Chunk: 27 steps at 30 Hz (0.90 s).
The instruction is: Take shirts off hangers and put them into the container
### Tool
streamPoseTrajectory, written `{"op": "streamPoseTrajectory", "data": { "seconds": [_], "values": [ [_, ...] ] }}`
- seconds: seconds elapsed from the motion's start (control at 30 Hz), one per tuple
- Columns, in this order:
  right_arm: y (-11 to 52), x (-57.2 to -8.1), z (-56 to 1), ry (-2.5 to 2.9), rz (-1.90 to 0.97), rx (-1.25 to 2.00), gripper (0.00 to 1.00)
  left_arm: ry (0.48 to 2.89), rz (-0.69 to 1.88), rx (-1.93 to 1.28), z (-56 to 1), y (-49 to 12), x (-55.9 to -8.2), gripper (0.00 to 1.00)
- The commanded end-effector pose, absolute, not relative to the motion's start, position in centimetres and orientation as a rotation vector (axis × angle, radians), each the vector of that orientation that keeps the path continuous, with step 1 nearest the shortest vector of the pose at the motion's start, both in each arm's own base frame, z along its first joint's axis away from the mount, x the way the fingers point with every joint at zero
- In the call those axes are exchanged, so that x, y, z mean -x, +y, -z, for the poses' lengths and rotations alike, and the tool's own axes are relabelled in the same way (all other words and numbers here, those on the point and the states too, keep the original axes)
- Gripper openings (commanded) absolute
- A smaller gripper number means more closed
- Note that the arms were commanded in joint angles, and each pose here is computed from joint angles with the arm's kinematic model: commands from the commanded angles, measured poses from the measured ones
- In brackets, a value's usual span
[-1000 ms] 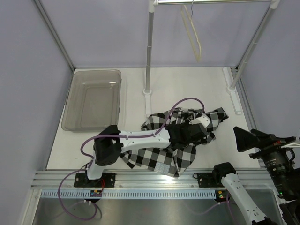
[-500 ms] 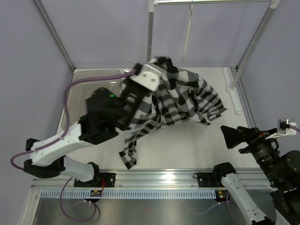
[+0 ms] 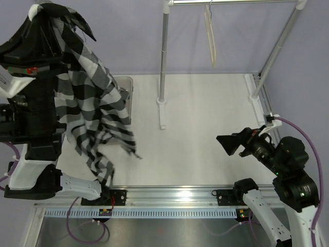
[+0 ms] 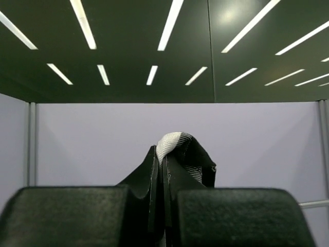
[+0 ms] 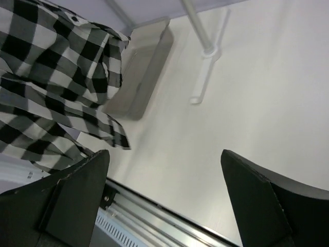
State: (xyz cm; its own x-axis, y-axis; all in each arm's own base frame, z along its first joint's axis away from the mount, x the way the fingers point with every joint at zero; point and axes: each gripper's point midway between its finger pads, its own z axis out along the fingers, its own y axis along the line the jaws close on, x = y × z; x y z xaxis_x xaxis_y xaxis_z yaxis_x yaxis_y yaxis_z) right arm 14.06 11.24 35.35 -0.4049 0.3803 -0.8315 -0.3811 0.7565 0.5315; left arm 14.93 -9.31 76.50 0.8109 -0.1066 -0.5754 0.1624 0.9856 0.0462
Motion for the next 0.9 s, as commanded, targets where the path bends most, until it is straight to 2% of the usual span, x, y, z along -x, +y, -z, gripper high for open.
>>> {"op": "streamPoseTrajectory", "data": {
  "seconds": [0.0, 0.17, 0.3, 0.6, 0.87],
  "values": [
    [15.3, -13.4, -35.2, 1.797, -1.07, 0.202, 0.99, 0.642, 0.215, -0.225, -76.5, -12.8, -15.1, 0.0],
    [17.3, -13.3, -35.2, 1.805, -1.206, 0.292, 0.98, 0.708, 0.269, -0.282, -75.6, -16.2, -16.0, 0.0],
    [18.6, -11.1, -36.2, 1.786, -1.341, 0.448, 0.95, 0.725, 0.309, -0.285, -75.2, -16.9, -16.1, 0.0],
    [17.5, -10.0, -38.1, 1.738, -1.255, 0.449, 0.98, 0.705, 0.376, -0.246, -75.9, -15.0, -15.2, 0.0],
    [17.8, -10.3, -38.0, 1.714, -1.27, 0.455, 0.98, 0.673, 0.173, -0.201, -76.2, -13.1, -17.4, 0.0]
  ]
}}
